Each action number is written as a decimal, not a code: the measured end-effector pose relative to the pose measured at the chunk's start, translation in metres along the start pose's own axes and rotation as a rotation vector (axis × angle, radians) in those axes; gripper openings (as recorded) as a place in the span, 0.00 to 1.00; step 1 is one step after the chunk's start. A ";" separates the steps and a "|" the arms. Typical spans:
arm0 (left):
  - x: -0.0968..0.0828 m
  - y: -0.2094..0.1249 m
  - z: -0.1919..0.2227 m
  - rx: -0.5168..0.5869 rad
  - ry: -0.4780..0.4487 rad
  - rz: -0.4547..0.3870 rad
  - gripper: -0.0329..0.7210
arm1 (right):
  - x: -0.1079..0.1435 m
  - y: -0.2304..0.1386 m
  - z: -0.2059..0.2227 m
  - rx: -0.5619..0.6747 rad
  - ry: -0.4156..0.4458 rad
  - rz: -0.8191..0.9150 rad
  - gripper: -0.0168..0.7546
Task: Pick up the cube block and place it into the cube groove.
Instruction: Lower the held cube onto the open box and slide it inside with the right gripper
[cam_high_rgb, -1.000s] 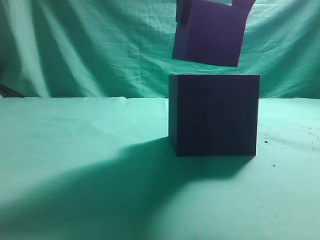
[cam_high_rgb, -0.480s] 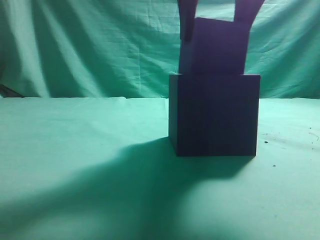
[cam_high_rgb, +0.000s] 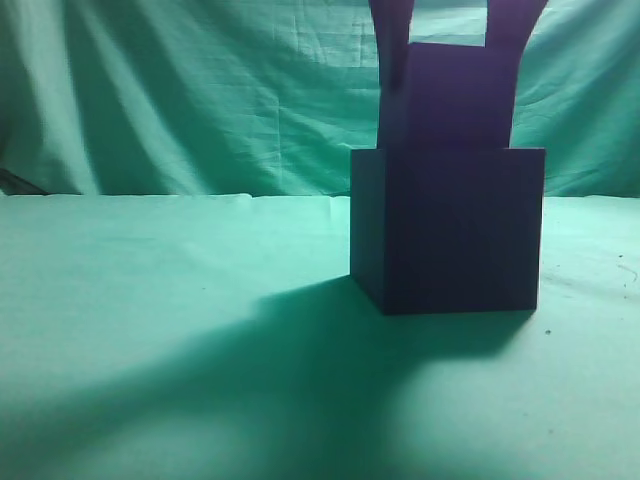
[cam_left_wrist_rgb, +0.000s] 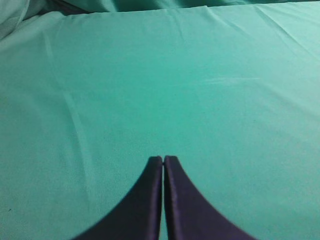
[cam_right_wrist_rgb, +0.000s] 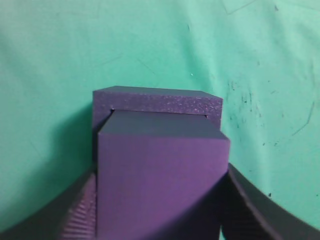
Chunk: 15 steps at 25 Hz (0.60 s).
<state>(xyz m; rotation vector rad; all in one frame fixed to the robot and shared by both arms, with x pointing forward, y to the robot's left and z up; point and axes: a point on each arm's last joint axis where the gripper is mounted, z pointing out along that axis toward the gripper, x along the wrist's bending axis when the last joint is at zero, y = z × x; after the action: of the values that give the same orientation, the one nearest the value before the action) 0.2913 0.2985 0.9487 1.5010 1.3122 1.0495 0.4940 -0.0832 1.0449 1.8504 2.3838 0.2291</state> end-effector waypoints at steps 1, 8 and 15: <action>0.000 0.000 0.000 0.000 0.000 0.000 0.04 | 0.000 0.000 0.000 -0.001 0.003 -0.003 0.57; 0.000 0.000 0.000 0.000 0.000 0.000 0.04 | 0.003 0.003 -0.003 -0.020 0.033 -0.010 0.81; 0.000 0.000 0.000 0.000 0.000 0.000 0.04 | 0.004 0.014 -0.032 -0.054 0.029 -0.051 0.68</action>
<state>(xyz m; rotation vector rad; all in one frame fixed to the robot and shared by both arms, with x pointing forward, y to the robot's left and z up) 0.2913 0.2985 0.9487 1.5010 1.3122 1.0495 0.5002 -0.0773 1.0791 1.7729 2.4151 0.3152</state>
